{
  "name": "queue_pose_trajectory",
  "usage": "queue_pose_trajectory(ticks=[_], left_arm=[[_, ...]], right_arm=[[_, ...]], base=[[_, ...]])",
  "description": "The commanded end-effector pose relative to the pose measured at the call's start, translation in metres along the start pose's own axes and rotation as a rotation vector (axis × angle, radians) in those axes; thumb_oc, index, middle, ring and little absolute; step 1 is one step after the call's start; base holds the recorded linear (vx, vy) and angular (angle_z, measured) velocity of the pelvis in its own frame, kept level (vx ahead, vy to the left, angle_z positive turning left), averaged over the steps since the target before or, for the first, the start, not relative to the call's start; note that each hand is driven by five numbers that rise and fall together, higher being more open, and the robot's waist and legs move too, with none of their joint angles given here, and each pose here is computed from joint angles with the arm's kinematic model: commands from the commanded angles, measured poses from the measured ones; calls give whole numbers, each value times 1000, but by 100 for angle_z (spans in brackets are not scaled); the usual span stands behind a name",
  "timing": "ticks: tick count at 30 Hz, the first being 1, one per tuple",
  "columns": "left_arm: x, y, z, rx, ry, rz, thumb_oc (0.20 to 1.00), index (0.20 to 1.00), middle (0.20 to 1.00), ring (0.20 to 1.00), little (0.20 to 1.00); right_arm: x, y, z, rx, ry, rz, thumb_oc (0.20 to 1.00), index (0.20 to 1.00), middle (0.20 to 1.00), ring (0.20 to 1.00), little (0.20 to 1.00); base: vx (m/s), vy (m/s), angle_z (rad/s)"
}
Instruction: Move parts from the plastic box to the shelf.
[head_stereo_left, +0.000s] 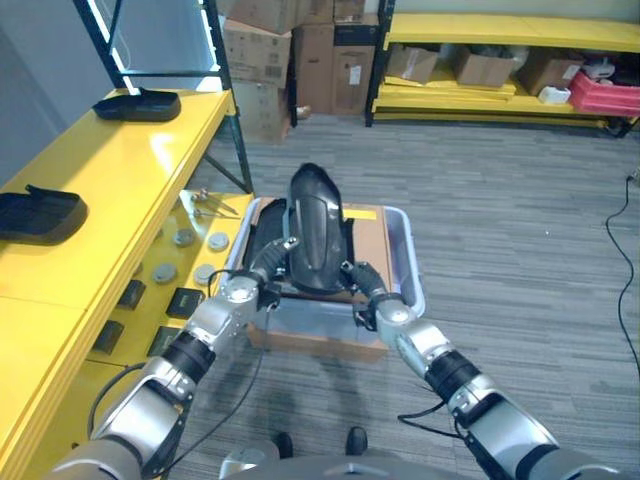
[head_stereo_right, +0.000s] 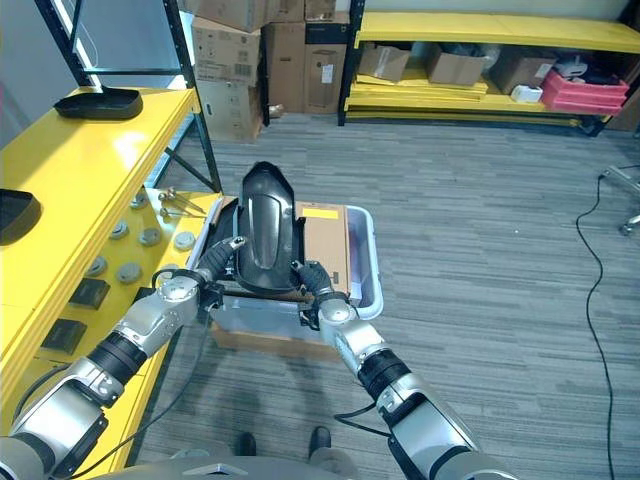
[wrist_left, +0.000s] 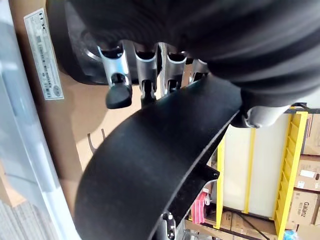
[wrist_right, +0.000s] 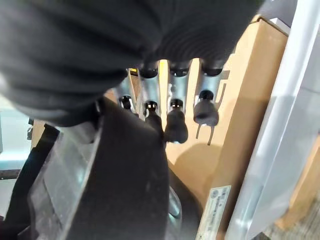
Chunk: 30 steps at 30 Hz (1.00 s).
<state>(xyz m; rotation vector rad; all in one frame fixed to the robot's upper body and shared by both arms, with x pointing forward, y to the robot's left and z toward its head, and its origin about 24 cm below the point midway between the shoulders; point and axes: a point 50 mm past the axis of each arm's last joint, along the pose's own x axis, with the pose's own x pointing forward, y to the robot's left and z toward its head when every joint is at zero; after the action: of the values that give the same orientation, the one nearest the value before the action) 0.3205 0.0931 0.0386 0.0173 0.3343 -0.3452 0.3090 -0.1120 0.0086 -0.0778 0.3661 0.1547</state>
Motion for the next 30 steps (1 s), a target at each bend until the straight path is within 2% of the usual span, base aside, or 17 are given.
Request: queue_pose_trajectory(ticks=[1,2,13,19,23,24,30], left_arm=[[1,-40,57,-103,-303,-158,200,200,200,200,200],[-1,-35,59,-121,-318,-143,200,200,200,200,200],[-12,6,58,-195,-375,4,200,200,200,200,200],[-22,37,40,-237,-371,119,200,200,200,200,200],[-33,57,26,-253,-378,192,200,200,200,200,200],[-42,71,21,-262,-402,240,200,200,200,200,200],[-68,101,25,-229,-495,355,200,200,200,200,200]], right_arm=[[8,24,28,285,-70,61,476,476,476,476,476],[8,22,28,298,-76,47,1000,1000,1000,1000,1000],[0,-20,50,306,-248,-145,1000,1000,1000,1000,1000],[-17,-52,36,368,-290,-212,1000,1000,1000,1000,1000],[-32,-68,8,358,-242,-221,1000,1000,1000,1000,1000],[-45,-76,-24,362,-149,-227,1000,1000,1000,1000,1000],[-72,-85,-96,313,123,-215,1000,1000,1000,1000,1000]], base=[[0,0,0],[0,0,0],[0,0,0],[0,0,0],[-6,-12,-5],[-19,-17,-4],[2,-48,-6]])
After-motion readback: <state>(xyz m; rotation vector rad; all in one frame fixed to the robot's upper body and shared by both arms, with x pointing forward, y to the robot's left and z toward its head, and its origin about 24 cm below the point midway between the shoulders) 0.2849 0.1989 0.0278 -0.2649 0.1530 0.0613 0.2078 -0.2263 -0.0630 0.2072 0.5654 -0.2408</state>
